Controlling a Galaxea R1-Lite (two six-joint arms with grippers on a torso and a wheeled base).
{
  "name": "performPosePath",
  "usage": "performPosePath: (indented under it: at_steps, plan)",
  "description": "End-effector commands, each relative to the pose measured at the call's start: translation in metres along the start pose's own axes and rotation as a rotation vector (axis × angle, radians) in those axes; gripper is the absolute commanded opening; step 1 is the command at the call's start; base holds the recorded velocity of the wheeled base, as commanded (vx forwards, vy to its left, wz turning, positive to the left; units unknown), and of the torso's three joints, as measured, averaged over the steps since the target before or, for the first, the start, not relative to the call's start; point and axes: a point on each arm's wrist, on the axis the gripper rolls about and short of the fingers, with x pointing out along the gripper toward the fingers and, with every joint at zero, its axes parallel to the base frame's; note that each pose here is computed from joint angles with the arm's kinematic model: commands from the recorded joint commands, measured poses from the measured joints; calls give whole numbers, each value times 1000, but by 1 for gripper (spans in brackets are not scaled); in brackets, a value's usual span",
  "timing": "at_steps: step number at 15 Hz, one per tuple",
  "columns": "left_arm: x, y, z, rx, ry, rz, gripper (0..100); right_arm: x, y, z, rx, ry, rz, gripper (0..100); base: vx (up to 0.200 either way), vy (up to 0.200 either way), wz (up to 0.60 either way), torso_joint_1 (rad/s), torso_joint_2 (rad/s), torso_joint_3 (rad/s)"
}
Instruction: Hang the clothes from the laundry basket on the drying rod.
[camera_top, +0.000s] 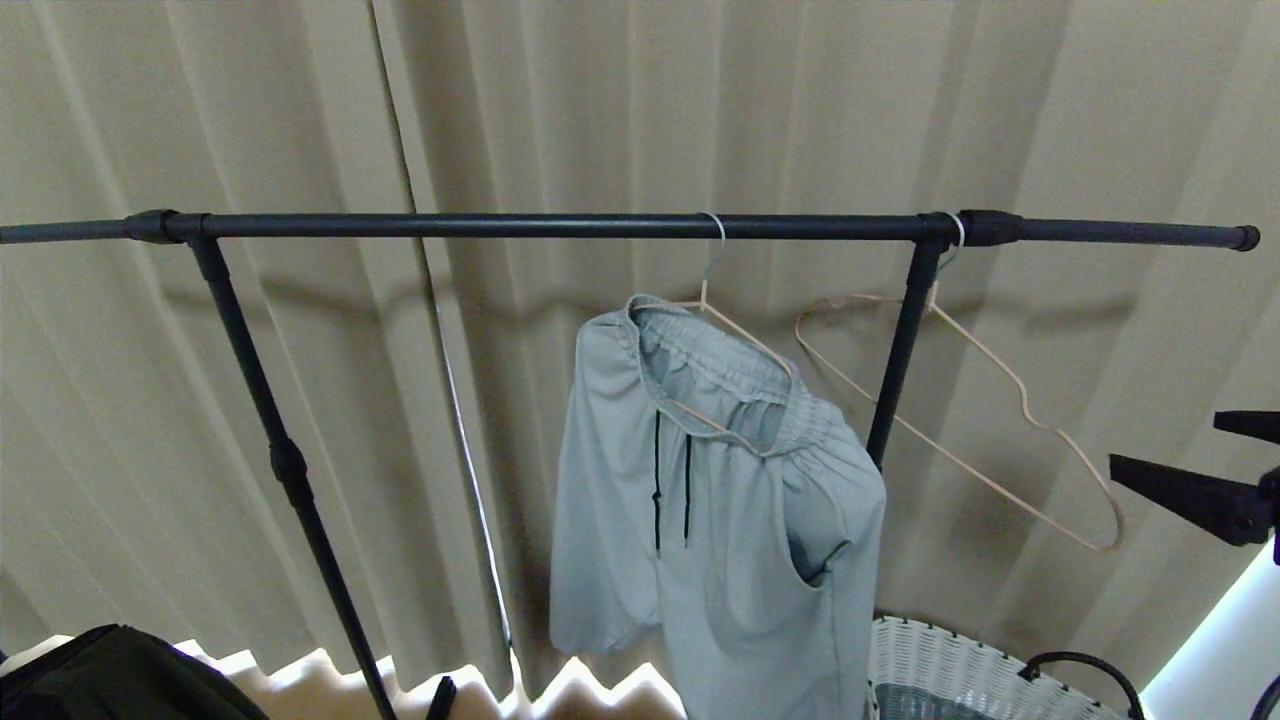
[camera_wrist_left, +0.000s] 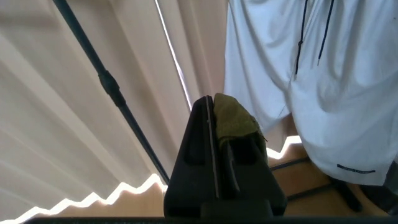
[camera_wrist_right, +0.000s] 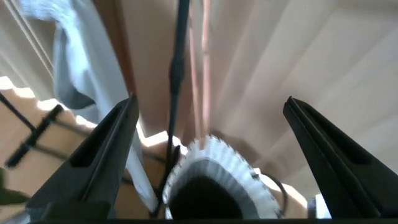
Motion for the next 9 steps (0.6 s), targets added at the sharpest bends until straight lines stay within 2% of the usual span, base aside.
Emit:
performPosePath:
  at_steps: [1,4,9]
  plan:
    - [1,-1,-4,2,17,-6,0,40,-8,19,0,129,39,100,0,0,0,0,0,0]
    - [0,0,-1,3,2,-4,0,75,-9,22,1,215,73,100,0,0,0,0,0,0]
    - [-1,0,-1,4,-7,-2,0,114,-3,38,-22,238,107,100,0,0,0,0,0,0]
